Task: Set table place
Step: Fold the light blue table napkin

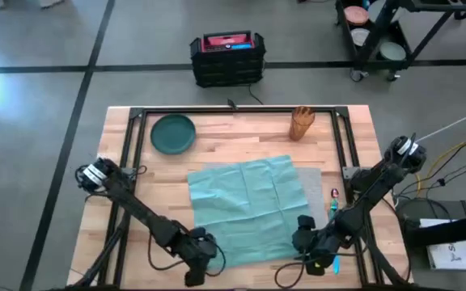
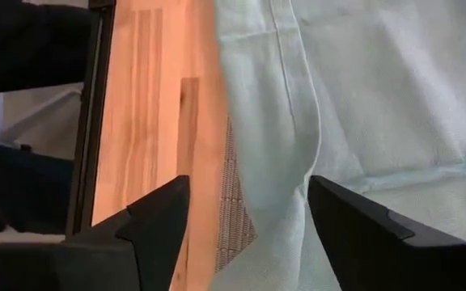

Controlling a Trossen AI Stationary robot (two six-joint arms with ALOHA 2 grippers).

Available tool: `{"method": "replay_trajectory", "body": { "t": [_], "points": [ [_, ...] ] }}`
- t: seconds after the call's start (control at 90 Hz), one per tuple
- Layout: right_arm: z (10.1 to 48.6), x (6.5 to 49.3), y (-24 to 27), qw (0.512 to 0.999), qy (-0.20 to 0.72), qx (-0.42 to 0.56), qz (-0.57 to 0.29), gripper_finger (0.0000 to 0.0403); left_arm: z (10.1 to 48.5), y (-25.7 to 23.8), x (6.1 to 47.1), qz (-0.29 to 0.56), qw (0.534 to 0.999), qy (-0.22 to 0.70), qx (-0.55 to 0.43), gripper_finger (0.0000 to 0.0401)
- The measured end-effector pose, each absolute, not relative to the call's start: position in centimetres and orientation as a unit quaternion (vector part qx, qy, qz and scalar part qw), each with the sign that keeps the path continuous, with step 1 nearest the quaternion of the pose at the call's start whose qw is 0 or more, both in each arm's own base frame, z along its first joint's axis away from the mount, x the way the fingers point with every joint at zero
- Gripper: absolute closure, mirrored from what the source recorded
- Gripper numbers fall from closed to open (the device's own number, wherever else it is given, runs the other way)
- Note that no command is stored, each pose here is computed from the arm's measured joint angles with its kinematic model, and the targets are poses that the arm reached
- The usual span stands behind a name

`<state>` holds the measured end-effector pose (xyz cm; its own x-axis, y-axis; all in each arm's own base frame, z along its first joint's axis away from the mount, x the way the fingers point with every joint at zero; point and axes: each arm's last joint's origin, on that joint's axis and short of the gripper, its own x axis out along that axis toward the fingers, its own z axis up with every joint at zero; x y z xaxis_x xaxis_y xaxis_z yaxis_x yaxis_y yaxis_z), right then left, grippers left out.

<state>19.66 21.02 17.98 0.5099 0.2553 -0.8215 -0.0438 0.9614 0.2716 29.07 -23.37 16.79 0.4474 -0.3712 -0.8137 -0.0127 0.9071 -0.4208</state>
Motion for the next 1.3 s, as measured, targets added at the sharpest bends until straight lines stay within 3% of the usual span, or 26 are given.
{"method": "replay_trajectory", "body": {
  "t": [0.3, 0.511, 0.689, 0.778, 1.1, 1.3],
  "points": [
    [17.9, 19.5, 21.0, 0.856, 0.497, 0.11, 0.086, 0.0174, 18.1, -22.8, 29.3, -0.095, 0.852, 0.485, -0.175, 0.0281],
    [18.1, 18.4, 20.5, 0.795, 0.577, 0.158, 0.1, 0.0159, 18.0, -22.4, 29.7, -0.084, 0.853, 0.484, -0.176, 0.0292],
    [18.4, 17.1, 21.2, 0.764, 0.606, 0.205, 0.089, 0.015, 18.0, -22.3, 29.7, -0.082, 0.854, 0.483, -0.176, 0.0366],
    [18.3, 16.1, 22.1, 0.77, 0.598, 0.211, 0.075, 0.0148, 18.0, -22.4, 29.7, -0.082, 0.854, 0.483, -0.176, 0.0394],
    [17.3, 13.8, 25.2, 0.824, 0.523, 0.215, 0.037, 0.0174, 17.9, -22.3, 29.7, -0.081, 0.854, 0.483, -0.175, 0.0399],
    [19.8, 14.2, 26.4, 0.836, 0.519, 0.167, 0.067, 0.0195, 17.9, -22.2, 29.7, -0.08, 0.854, 0.483, -0.175, 0.04]
  ]
}}
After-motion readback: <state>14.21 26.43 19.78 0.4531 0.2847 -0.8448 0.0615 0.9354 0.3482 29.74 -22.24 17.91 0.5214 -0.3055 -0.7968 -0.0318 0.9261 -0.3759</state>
